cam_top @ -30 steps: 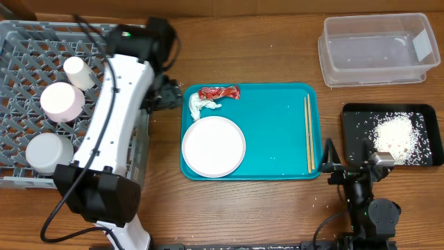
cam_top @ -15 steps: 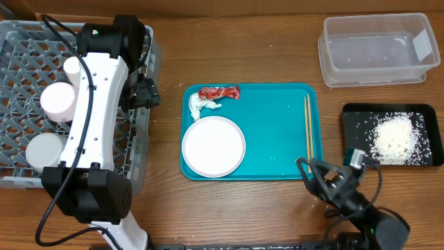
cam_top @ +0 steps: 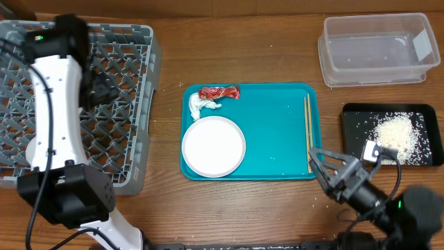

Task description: Sort waste into correct bins and load items into the dishwasher

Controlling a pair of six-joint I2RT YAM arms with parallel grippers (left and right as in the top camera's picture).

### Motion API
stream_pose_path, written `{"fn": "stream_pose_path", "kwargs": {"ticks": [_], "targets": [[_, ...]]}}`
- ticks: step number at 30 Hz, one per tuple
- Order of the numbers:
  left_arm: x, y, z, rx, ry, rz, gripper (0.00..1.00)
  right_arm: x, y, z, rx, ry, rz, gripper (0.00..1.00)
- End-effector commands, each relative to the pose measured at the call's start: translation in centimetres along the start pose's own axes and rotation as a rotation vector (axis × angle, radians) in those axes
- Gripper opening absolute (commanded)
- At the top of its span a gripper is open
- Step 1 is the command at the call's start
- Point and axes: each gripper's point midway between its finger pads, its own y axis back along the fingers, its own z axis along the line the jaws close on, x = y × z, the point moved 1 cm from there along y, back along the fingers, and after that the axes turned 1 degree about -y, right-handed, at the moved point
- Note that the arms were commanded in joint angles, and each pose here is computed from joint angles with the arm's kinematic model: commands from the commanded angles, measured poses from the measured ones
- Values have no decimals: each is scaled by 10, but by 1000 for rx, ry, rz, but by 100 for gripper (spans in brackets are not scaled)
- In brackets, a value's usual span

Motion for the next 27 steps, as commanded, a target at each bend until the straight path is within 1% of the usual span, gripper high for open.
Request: {"fn": "stream_pose_path", "kwargs": {"ticks": [1,5,8,11,14,17,20,25,27], "targets": [[-1,-7,5,29,59,38,100,-25,-16,-4,152,264,32,99],[-4,-10,15,25,89,44,100,-33,-43,-14,285,278,195,99],[-5,-10,15,25,89,43,100,-31,-65,-26,436,315,297,99],[-5,-10,14,26,88,41,100,-23,-88,-42,637,395,377,99],[-5,-10,14,26,88,41,100,-14,-110,-61,786,497,418,100],[-5,-10,14,26,88,41,100,3,-136,-85,849,548,487,100],[-5,-10,14,26,88,41,100,16,-155,-111,897,541,554,100],[-5,-10,14,26,86,40,100,23,-167,-144,971,510,609,100],[-5,-10,14,26,86,40,100,27,-171,-156,990,473,627,100]]}}
